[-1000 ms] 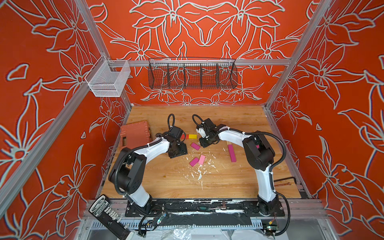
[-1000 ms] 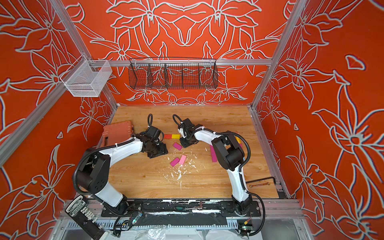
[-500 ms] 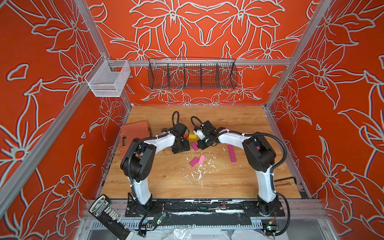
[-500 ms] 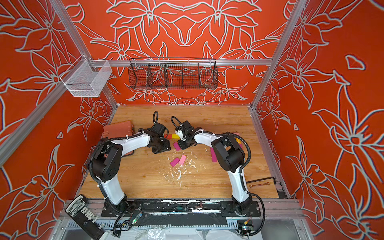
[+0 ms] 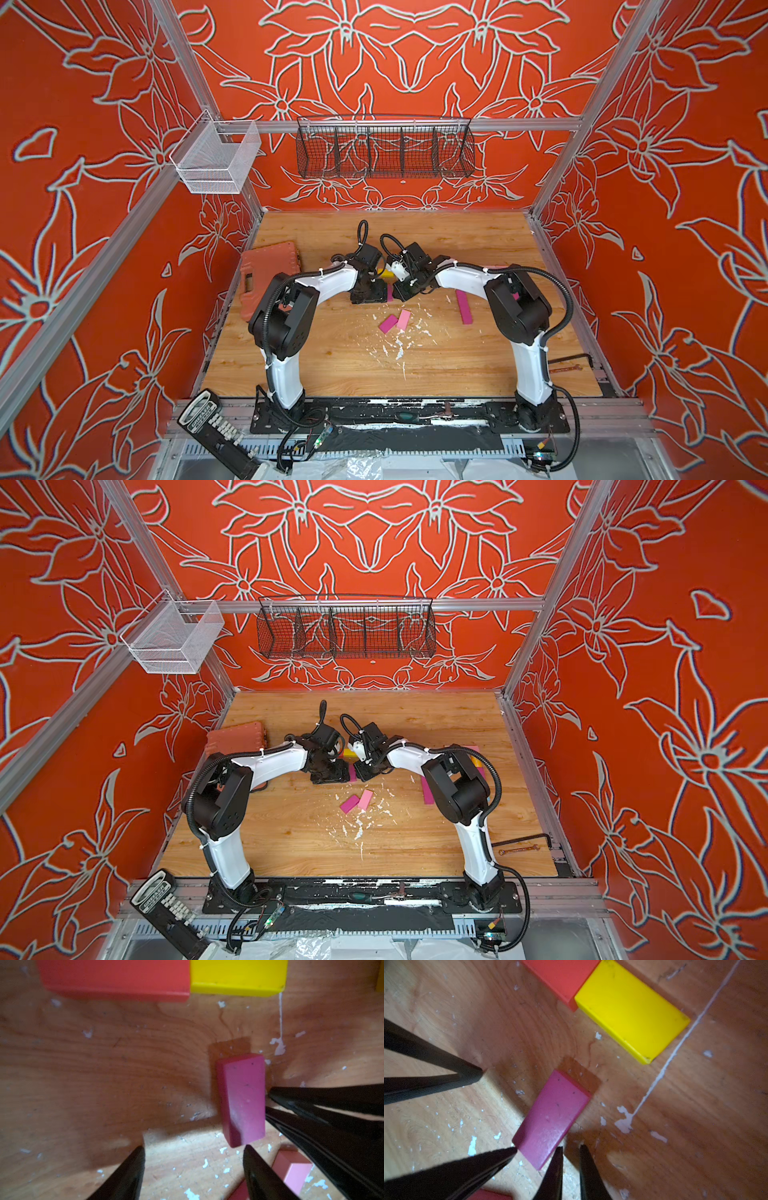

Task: Assemble the number 7 with building blocks
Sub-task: Assemble the building block at the center of the board.

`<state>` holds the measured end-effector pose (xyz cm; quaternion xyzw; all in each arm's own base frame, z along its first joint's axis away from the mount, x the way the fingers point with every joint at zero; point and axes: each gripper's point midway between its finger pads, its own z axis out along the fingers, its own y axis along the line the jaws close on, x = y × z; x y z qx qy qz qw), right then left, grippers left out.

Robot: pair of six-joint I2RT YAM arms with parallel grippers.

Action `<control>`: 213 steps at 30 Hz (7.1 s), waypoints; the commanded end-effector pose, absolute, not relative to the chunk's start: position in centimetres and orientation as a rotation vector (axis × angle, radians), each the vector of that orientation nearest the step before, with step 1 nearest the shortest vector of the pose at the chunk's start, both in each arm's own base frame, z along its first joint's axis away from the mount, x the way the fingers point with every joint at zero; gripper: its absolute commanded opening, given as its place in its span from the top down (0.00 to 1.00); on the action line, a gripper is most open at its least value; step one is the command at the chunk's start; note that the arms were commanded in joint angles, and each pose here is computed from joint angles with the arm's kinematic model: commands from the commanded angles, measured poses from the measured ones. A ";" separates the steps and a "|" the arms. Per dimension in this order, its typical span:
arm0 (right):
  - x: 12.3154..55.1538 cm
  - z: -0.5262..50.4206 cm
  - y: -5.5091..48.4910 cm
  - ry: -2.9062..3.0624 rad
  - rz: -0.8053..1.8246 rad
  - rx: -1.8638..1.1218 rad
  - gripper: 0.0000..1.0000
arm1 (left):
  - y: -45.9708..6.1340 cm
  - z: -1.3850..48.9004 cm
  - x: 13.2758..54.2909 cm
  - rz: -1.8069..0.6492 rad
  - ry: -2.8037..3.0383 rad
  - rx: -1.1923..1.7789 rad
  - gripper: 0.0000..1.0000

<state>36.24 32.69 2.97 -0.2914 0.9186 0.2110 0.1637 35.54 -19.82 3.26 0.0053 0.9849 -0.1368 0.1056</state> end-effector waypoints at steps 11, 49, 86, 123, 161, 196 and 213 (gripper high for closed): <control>37.9 4.0 25.2 2.719 0.448 -0.472 0.70 | -21.1 2.2 35.4 -0.298 2.993 0.188 0.25; 34.1 13.7 19.9 2.503 0.422 -0.432 0.50 | -24.6 1.2 38.0 -0.155 3.104 0.043 0.80; 34.6 13.5 20.6 2.494 0.450 -0.452 0.50 | -24.5 0.2 39.6 -0.230 3.117 0.011 0.78; 33.7 12.7 24.0 2.434 0.605 -0.655 0.45 | -17.6 12.7 35.4 -0.232 2.938 -0.033 0.01; 37.0 1.8 32.4 2.367 0.496 -1.186 0.49 | -9.1 17.2 23.9 -0.350 2.760 -0.093 0.03; 36.6 -0.2 32.4 2.391 0.491 -1.306 0.52 | -8.9 16.9 24.1 -0.354 2.768 -0.111 0.03; 36.9 0.7 32.5 2.377 0.510 -1.270 0.45 | -9.0 16.8 24.1 -0.362 2.775 -0.114 0.03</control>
